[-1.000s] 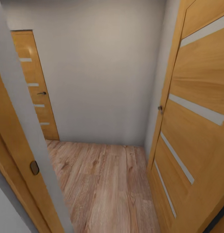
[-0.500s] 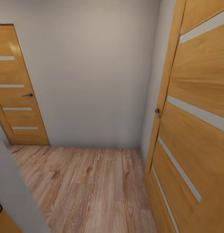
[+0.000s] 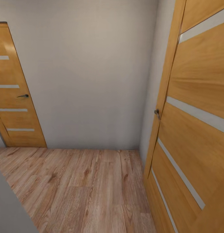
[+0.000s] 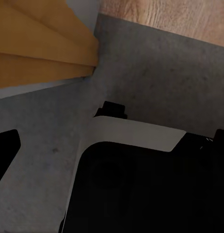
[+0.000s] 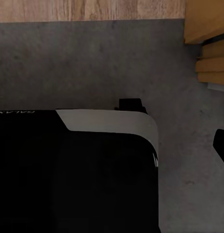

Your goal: Move the two storage containers from the living room to the garage. In the garage, place one container on the floor and stack the other container on top of it (either order is fine).

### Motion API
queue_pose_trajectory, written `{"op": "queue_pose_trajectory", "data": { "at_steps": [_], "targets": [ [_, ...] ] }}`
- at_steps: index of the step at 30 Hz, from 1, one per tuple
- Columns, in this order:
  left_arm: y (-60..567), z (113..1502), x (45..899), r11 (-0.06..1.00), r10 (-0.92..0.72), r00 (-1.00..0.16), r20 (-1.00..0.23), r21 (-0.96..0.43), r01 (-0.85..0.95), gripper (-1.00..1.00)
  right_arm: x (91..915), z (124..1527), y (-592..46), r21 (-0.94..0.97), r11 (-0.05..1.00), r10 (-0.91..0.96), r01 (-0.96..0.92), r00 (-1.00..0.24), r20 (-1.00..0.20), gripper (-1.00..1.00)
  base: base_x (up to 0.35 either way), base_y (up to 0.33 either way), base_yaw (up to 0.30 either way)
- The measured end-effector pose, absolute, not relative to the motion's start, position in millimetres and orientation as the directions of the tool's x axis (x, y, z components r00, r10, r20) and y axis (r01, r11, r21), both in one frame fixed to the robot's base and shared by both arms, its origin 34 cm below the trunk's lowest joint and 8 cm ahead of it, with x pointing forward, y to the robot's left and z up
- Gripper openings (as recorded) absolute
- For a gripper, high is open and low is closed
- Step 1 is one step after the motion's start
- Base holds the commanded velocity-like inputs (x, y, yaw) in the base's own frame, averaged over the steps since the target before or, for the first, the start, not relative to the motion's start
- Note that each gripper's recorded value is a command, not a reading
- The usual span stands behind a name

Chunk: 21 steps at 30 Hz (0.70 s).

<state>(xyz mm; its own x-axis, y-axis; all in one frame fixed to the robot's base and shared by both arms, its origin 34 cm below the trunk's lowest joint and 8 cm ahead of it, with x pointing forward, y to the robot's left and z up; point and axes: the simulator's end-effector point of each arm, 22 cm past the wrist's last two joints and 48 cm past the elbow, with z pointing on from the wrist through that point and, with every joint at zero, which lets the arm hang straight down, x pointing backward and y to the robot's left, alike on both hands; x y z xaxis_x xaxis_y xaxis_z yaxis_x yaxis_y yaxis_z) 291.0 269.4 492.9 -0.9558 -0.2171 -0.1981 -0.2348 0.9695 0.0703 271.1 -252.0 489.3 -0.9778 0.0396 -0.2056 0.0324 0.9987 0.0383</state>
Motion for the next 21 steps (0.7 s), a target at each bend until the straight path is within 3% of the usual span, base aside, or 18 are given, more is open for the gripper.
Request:
{"op": "queue_pose_trajectory", "data": {
  "at_steps": [6,21],
  "targets": [
    [268.6,492.8,290.7,0.969,-0.218,-0.956,-0.198,0.069,-0.236,1.0,271.2,489.3,-252.0,0.038,0.999,0.04,0.032,-0.978,-0.207,1.0,0.021,-0.021,0.0],
    [269.4,492.9,290.7,0.969,-0.218,-0.956,-0.198,0.07,-0.236,1.0,271.5,489.4,-253.2,0.037,0.999,0.041,0.034,-0.977,-0.207,1.0,0.15,-0.147,0.0]
  ]
}}
